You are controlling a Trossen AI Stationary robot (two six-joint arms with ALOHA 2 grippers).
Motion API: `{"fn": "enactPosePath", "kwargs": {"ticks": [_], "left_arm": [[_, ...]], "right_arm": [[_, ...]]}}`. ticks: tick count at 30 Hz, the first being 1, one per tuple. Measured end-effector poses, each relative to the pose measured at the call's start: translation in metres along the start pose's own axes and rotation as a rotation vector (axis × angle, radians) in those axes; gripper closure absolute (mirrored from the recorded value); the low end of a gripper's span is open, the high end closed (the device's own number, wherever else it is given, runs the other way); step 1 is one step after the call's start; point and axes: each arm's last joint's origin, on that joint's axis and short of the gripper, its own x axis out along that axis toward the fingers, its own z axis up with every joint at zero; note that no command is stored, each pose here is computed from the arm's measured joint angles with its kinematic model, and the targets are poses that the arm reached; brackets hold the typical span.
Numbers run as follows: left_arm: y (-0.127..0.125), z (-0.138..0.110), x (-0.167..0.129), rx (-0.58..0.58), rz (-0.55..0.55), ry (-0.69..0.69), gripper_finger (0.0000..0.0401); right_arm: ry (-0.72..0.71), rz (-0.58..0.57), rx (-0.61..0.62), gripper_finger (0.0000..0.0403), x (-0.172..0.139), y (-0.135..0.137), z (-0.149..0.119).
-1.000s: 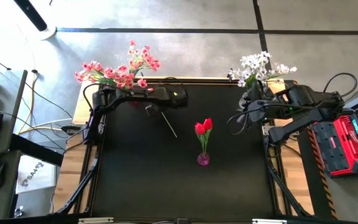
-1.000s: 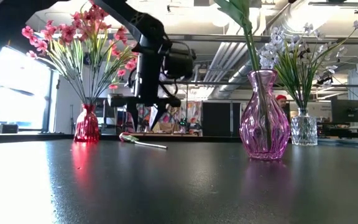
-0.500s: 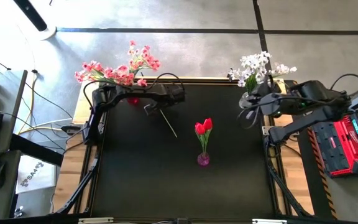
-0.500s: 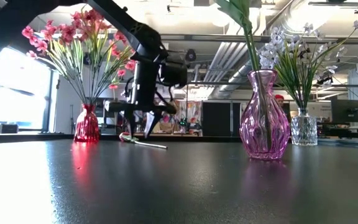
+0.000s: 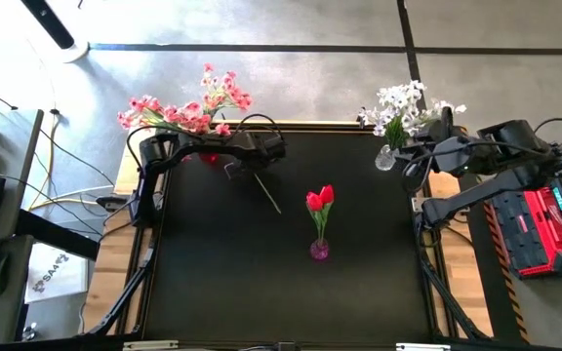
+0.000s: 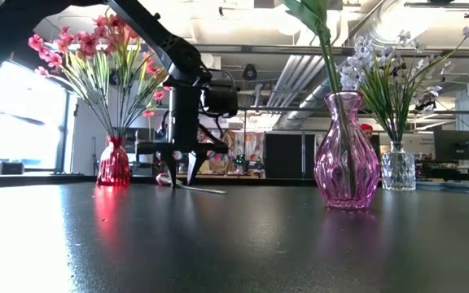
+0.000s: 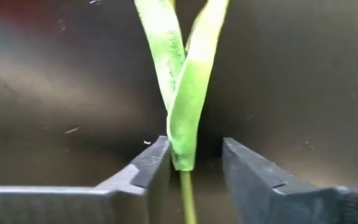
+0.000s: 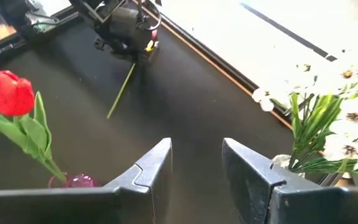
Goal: Sort flowers into vase by color
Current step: Put the red tulip into the purple flower vase
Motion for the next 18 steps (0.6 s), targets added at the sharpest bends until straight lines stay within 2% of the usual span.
{"fn": "enactPosePath", "kwargs": {"ticks": [5,7,13,18], "left_arm": [[-0.002,-0.001,-0.003,0.044,-0.023,-0.017,0.0364],[-0.003,-0.003,-0.007,0.061,-0.04,-0.033,0.039],[-0.002,-0.007,-0.023,0.146,-0.083,-0.053,0.0395],[-0.01,-0.015,-0.06,0.289,-0.288,-0.114,0.0398]], "right_arm": [[-0.027,-0.025,0.013,0.0275,-0.001,-0.002,0.0],[-0.037,-0.036,0.023,0.0275,-0.001,-0.002,0.001],[-0.048,-0.046,0.066,0.0275,-0.001,-0.003,0.001],[-0.05,-0.074,0.08,0.0275,0.004,0.0,0.0]]}}
